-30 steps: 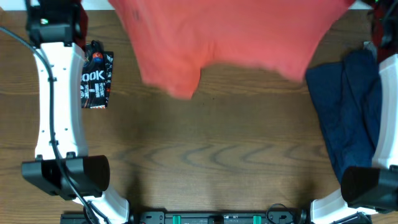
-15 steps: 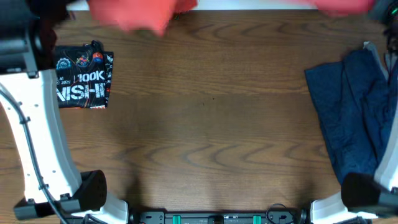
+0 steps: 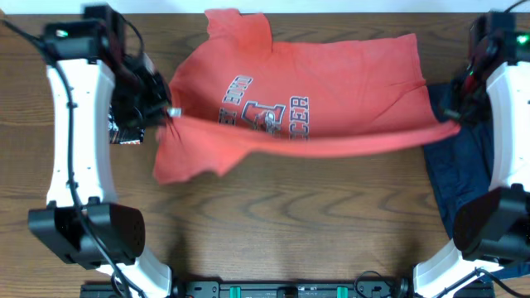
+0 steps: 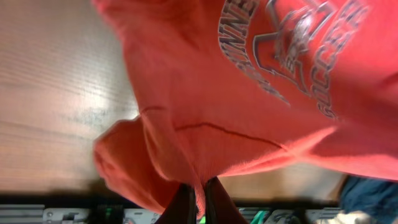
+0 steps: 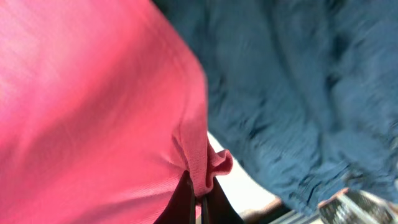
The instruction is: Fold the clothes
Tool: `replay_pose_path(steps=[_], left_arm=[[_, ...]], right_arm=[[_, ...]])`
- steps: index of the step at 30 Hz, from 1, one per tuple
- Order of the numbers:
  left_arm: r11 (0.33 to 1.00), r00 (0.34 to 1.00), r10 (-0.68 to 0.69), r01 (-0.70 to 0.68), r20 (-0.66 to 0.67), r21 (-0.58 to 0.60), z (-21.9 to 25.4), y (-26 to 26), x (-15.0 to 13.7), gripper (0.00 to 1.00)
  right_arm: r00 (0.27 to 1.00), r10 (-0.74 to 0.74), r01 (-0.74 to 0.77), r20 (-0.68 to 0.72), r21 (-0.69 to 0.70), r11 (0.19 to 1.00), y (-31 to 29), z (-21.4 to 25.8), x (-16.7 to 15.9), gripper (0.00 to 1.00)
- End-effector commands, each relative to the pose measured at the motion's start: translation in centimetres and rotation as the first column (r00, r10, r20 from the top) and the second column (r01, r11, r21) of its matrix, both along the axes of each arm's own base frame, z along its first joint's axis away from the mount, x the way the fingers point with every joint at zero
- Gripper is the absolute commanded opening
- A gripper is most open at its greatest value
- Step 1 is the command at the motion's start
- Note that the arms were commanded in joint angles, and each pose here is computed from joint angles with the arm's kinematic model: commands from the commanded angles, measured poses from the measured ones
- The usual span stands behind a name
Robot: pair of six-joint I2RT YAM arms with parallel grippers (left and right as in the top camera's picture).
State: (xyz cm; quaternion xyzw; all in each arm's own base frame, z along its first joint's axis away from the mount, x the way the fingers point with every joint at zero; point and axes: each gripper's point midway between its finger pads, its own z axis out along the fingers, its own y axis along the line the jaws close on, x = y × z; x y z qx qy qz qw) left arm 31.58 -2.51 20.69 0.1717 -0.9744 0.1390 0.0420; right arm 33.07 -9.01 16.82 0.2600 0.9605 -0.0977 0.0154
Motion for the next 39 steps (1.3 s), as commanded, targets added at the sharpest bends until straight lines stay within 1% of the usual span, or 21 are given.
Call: replay_pose_path(steps=[1, 4, 6, 9, 12, 18, 26, 33, 36, 39], left_arm=[[0.998, 0.986, -0.059, 0.06, -0.158, 0.0, -2.5, 0.1, -3.7, 0.06], [0.997, 0.968, -0.062, 0.069, -0.243, 0.021, -4.9, 0.5, -6.0, 0.06], [0.997, 0.961, -0.057, 0.068, -0.272, 0.032, -6.1, 0.6, -7.4, 0.06], [0.997, 0.957, -0.022, 0.043, -0.289, 0.066, -7.1, 1.1, -9.1, 0.06], [0.991, 0.96, 0.033, 0.004, -0.279, 0.131, -7.5, 2.2, -10.5, 0.06], [0.99, 0.967, 0.081, -0.049, -0.24, 0.135, -6.8, 2.7, -12.7, 0.06], [0.985, 0.976, 0.123, -0.098, -0.182, 0.142, -5.1, 2.9, -16.0, 0.06], [0.977, 0.981, 0.169, -0.153, -0.096, 0.148, -3.5, 3.2, -17.1, 0.06], [0.971, 0.979, 0.198, -0.188, -0.05, 0.148, -3.4, 3.4, -16.3, 0.06], [0.974, 0.98, 0.199, -0.198, -0.001, 0.11, -3.4, 3.0, -14.9, 0.06]], right_arm=[[0.995, -0.002, 0.008, -0.097, 0.067, 0.998, 0.9, -3.0, -2.3, 0.01], [0.983, -0.01, 0.025, -0.182, 0.078, 0.997, 1.3, -5.3, -4.4, 0.01], [0.975, -0.02, 0.039, -0.223, 0.082, 0.996, 1.5, -6.3, -5.6, 0.01], [0.97, -0.032, 0.053, -0.241, 0.081, 0.995, 1.6, -7.1, -6.6, 0.01], [0.972, -0.039, 0.057, -0.232, 0.073, 0.996, 1.6, -7.1, -7.2, 0.01], [0.975, -0.073, 0.085, -0.21, 0.049, 0.995, 1.6, -6.7, -8.6, 0.01], [0.976, -0.141, 0.146, -0.164, 0.018, 0.989, 1.6, -6.2, -11.4, 0.01], [0.979, -0.178, 0.179, -0.096, 0.005, 0.984, 1.2, -5.0, -13.4, 0.01], [0.984, -0.159, 0.16, -0.079, 0.004, 0.987, 1.2, -5.2, -13.2, 0.01], [0.989, -0.133, 0.134, -0.06, 0.012, 0.991, 1.2, -5.8, -12.5, 0.01]])
